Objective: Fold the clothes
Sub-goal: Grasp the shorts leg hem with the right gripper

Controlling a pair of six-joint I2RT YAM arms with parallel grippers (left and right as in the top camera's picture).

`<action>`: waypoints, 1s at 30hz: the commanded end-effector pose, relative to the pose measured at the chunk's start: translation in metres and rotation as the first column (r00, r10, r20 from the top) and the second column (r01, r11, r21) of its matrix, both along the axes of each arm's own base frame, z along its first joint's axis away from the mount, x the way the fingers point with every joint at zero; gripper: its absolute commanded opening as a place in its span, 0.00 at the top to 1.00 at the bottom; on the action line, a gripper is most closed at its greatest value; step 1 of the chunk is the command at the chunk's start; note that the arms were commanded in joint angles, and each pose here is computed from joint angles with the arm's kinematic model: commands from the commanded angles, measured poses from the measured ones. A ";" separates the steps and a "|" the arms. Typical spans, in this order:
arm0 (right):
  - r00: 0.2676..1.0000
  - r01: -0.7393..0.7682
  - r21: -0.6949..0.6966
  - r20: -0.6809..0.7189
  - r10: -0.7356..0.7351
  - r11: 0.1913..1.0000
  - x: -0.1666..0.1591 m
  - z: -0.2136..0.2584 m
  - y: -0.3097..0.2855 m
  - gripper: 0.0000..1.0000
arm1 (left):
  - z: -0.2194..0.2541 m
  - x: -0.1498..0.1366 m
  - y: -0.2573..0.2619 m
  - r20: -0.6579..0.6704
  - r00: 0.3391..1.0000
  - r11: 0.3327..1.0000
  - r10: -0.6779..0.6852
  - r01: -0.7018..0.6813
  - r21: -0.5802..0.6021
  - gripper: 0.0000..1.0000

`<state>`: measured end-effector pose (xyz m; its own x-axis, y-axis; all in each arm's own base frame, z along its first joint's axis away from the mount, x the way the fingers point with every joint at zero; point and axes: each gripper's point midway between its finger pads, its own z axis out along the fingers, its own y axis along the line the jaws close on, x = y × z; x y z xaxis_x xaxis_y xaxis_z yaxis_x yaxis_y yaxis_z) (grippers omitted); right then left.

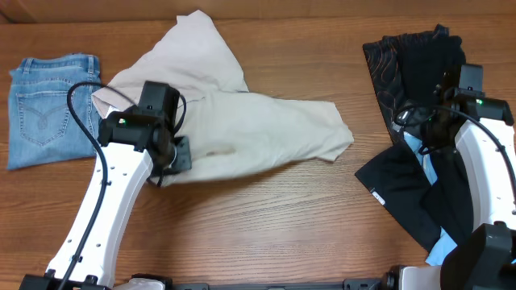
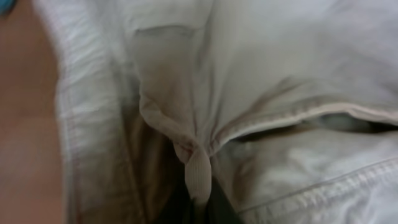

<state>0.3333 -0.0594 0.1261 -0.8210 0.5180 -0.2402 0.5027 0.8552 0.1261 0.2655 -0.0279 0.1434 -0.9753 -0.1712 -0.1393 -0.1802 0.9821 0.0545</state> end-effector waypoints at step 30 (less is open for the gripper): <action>0.958 -0.281 0.413 0.062 0.282 0.866 -0.048 -0.098 0.149 0.96 | 0.004 -0.026 0.050 -0.051 0.989 0.958 0.139 -0.121 0.261 0.96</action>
